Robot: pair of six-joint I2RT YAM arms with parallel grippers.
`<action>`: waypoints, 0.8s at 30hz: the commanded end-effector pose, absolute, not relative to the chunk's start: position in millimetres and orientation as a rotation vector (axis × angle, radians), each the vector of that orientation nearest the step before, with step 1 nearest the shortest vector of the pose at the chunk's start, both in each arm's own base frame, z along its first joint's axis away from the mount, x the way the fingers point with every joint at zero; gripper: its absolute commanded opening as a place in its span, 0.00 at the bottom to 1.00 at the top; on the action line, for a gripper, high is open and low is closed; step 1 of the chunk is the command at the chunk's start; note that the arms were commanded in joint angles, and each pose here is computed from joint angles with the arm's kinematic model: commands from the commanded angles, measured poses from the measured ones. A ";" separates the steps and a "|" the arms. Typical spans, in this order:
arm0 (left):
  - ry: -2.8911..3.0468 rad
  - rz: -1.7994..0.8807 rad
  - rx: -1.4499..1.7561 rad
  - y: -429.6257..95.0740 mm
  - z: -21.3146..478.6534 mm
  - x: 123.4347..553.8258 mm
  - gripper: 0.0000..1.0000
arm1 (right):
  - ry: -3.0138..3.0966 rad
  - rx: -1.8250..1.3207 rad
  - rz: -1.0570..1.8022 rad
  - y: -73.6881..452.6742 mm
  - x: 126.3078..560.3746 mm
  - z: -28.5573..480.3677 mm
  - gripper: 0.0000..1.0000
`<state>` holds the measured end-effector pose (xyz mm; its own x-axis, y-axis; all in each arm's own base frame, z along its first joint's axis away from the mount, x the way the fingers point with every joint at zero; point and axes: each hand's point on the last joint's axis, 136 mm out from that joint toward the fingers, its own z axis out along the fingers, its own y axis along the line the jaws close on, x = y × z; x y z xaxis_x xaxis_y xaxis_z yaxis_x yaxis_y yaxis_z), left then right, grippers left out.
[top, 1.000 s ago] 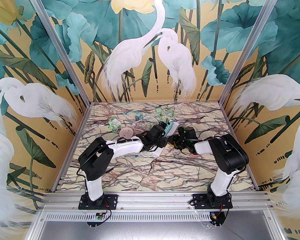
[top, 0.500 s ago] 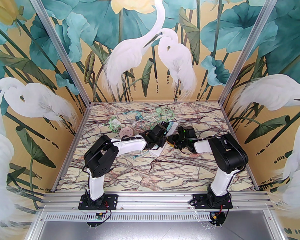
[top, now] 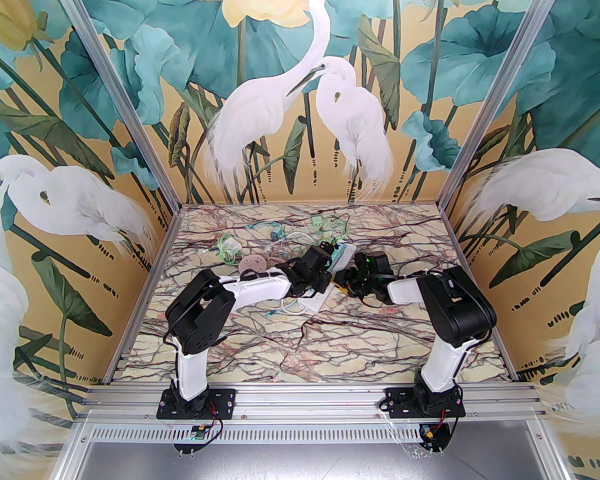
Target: Pull the plug off the socket
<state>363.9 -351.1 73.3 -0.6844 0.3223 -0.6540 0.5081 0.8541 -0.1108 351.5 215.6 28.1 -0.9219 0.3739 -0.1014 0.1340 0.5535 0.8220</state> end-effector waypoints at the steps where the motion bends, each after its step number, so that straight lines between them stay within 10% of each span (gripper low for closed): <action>1: 2.319 -0.493 0.517 -349.9 117.2 370.7 0.21 | 2.696 0.550 1.098 196.5 329.6 -23.3 0.36; 24: 2.219 -0.146 0.557 -323.5 147.0 366.1 0.22 | 2.719 0.532 1.058 196.6 328.9 -26.4 0.37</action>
<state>359.7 -338.0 113.8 -0.6052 0.3581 -0.7110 0.4735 0.8799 0.0401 351.9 216.9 27.4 -0.9279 0.3600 -0.0971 0.1349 0.5669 0.8126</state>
